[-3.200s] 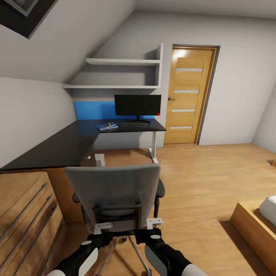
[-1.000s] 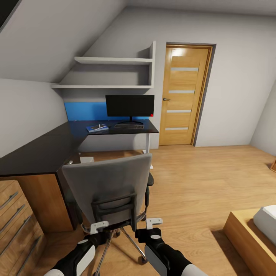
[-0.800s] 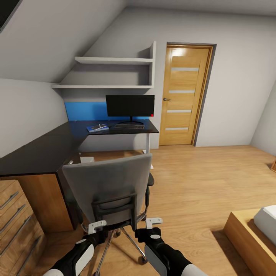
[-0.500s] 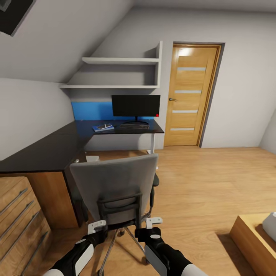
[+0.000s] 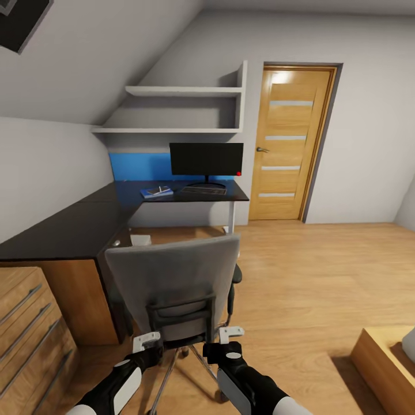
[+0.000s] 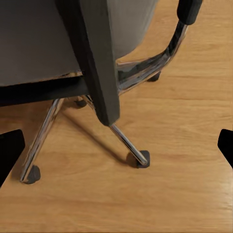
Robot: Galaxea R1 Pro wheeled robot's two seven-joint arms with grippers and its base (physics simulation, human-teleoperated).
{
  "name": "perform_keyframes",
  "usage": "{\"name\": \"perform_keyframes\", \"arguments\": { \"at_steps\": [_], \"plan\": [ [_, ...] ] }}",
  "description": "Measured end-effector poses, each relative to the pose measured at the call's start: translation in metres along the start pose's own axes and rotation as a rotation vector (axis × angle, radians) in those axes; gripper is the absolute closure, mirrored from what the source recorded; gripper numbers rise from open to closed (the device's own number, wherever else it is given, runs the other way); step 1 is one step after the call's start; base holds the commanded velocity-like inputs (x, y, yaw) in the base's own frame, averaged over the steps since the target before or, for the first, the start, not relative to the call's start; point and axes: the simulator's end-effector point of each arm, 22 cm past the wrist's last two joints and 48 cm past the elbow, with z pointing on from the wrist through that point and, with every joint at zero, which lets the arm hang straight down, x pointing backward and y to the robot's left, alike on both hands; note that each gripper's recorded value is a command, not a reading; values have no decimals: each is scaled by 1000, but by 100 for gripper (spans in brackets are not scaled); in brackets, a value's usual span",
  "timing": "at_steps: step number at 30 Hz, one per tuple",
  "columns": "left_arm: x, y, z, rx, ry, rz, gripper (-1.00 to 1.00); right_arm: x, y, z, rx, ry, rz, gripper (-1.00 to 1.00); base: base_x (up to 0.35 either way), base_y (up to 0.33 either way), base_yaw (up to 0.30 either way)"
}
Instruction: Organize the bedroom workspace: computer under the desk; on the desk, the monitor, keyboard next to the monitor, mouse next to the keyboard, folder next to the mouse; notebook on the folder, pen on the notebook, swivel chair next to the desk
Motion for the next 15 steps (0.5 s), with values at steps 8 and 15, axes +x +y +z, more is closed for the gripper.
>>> {"name": "perform_keyframes", "arguments": {
  "at_steps": [8, 15],
  "plan": [
    [-1, -1, 0, 2, -1, 7, -100, 0, 0, 0, 1, 0, 0, -100, 236, 0, 2],
    [-1, 0, 0, 1, -1, 10, -100, 0, 0, 0, 1, 0, 0, -100, 39, 0, 0]
  ]
}}
